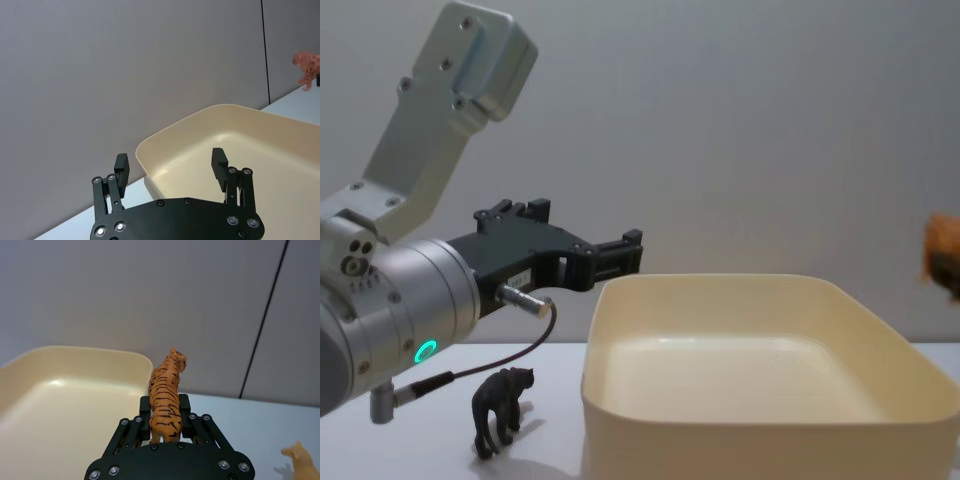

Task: Pick up the toy alternately with two hands and place it into the central storage box.

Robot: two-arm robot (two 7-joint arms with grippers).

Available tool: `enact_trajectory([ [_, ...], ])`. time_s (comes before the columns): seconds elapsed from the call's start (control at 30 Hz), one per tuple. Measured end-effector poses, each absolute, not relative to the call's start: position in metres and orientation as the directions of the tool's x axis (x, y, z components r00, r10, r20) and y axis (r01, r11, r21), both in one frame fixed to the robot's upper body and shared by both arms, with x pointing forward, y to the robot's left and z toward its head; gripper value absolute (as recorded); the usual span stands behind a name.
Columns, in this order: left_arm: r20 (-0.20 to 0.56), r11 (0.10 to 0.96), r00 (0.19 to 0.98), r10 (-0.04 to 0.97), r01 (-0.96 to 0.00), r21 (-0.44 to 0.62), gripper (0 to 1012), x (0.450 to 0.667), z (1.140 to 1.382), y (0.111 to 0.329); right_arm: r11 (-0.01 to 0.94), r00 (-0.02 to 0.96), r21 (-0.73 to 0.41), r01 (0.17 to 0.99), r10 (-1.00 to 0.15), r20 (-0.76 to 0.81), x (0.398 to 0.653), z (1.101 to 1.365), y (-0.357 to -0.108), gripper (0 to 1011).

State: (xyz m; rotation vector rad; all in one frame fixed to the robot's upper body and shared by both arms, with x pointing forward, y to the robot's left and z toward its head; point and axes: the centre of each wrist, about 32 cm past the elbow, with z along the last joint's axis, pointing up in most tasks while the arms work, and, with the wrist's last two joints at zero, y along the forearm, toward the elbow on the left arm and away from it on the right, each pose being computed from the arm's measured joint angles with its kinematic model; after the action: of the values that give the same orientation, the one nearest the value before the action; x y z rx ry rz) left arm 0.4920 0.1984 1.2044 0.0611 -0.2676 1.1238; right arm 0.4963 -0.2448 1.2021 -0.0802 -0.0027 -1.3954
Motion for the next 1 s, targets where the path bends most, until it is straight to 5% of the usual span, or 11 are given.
enact_trajectory([
  [0.67,0.242,0.434,0.404,0.882,-0.897,-0.086,1001,0.492,1.204,0.198,0.397,0.399,-0.092,0.913,-0.917,0.008,0.529,1.245,-0.209,315],
  [1.0,0.243,0.434,0.404,0.882,-0.897,-0.086,1001,0.492,1.204,0.198,0.470,0.476,-0.198,0.860,-0.879,-0.022,0.546,1.243,-0.191,584],
])
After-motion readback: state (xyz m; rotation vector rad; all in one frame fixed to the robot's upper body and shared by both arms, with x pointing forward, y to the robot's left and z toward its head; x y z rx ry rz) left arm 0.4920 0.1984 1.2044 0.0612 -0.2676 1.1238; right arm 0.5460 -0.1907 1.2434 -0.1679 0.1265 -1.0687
